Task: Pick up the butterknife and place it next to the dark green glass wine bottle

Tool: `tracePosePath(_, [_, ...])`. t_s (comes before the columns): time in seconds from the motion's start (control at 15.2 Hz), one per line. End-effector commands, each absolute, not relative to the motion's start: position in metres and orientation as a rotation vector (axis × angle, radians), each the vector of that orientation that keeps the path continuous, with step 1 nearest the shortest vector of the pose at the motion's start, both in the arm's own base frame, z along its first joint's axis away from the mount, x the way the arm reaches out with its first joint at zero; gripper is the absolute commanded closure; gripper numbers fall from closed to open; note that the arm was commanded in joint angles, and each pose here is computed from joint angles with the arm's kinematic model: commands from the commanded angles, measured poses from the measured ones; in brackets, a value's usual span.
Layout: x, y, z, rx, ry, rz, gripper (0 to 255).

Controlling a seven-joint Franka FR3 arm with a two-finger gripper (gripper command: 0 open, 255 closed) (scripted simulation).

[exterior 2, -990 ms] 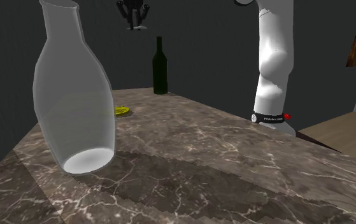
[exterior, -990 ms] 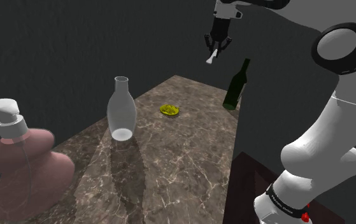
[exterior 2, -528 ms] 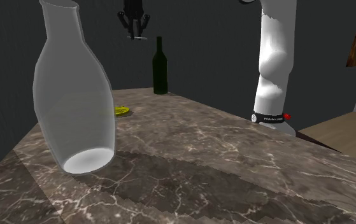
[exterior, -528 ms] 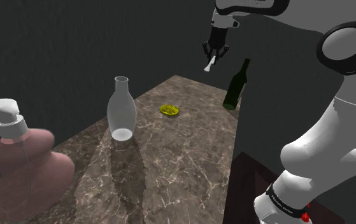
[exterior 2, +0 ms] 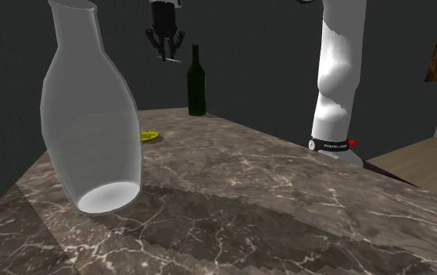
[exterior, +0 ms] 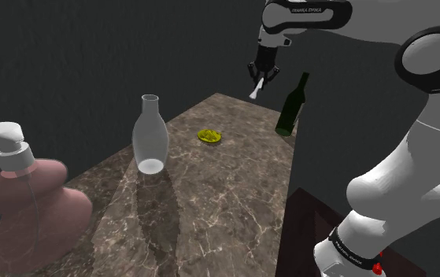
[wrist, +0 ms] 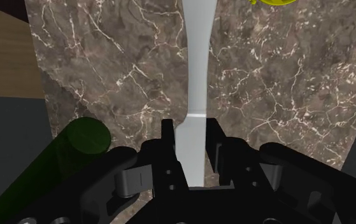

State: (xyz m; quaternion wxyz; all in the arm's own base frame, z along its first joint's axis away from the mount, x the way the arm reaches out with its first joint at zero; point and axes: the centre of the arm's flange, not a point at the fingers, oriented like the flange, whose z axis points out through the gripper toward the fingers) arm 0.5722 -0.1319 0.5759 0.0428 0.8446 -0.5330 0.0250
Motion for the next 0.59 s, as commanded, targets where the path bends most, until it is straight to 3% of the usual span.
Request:
tracePosePath(0.0, [0.572,-0.132,0.566,2.584,-1.63,0.077,255])
tracePosePath(0.53, [0.572,-0.132,0.523,2.584,-1.63,0.077,255])
